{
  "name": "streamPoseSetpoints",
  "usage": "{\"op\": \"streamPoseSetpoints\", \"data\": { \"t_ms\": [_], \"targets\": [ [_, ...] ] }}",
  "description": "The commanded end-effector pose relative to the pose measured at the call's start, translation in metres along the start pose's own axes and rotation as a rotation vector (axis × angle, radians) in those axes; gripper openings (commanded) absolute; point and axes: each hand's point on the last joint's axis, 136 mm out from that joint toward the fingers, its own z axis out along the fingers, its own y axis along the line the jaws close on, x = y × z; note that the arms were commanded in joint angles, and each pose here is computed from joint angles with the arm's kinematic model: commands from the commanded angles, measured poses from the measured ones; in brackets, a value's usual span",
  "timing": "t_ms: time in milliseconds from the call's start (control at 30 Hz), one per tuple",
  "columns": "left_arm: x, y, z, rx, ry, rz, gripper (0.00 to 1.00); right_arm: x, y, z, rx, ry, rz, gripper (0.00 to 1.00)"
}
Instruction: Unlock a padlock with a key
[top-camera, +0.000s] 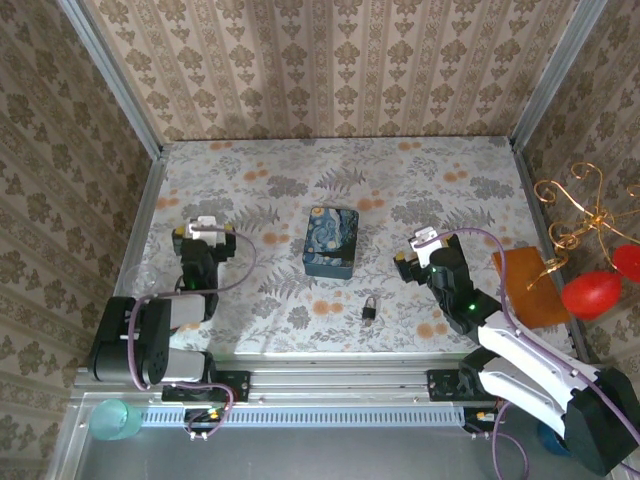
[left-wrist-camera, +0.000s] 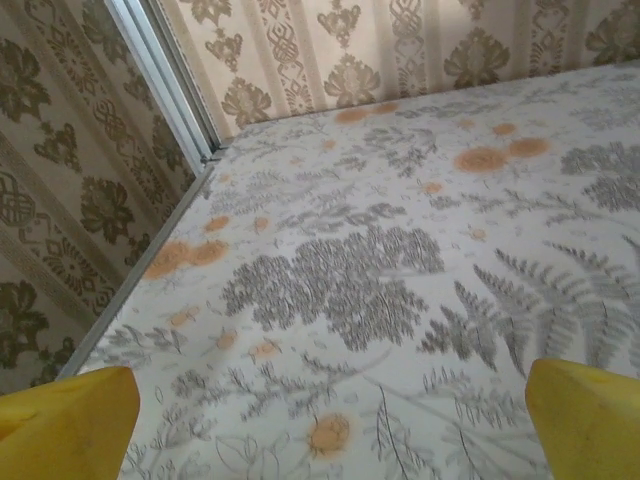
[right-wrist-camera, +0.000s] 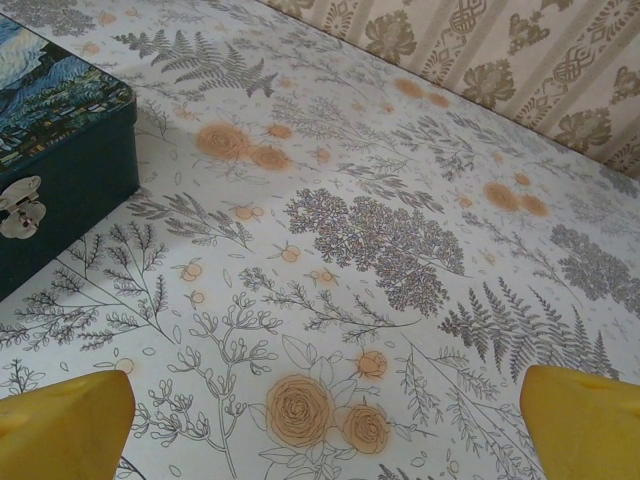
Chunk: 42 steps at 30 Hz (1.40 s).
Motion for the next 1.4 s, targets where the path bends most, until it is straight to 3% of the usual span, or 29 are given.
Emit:
{"op": "streamPoseSetpoints", "data": {
  "t_ms": [0, 100, 267, 867, 1267, 1367],
  "targets": [
    [-0.01, -0.005, 0.001, 0.023, -0.096, -0.014, 1.0, -0.018, -0.006, -0.003, 0.002, -0.06, 0.03, 1.0],
    [-0.001, -0.018, 0.023, 0.055, -0.054, 0.043, 1.0, -0.017, -0.008, -0.003, -0.005, -0.068, 0.05, 1.0],
    [0.01, 0.011, 0.041, -0.049, 0.097, -0.063, 1.0, -0.013, -0.012, 0.002, -0.006, -0.068, 0.072, 1.0],
    [0.01, 0.014, 0.043, -0.049, 0.094, -0.067, 1.0, -0.001, -0.023, 0.067, -0.048, -0.149, 0.108, 1.0],
    [0.01, 0.013, 0.043, -0.047, 0.092, -0.067, 1.0, 0.011, -0.052, 0.081, -0.047, -0.163, 0.277, 1.0],
    [0.01, 0.013, 0.043, -0.047, 0.093, -0.067, 1.0, 0.029, -0.057, 0.096, -0.027, -0.175, 0.325, 1.0]
  ]
}}
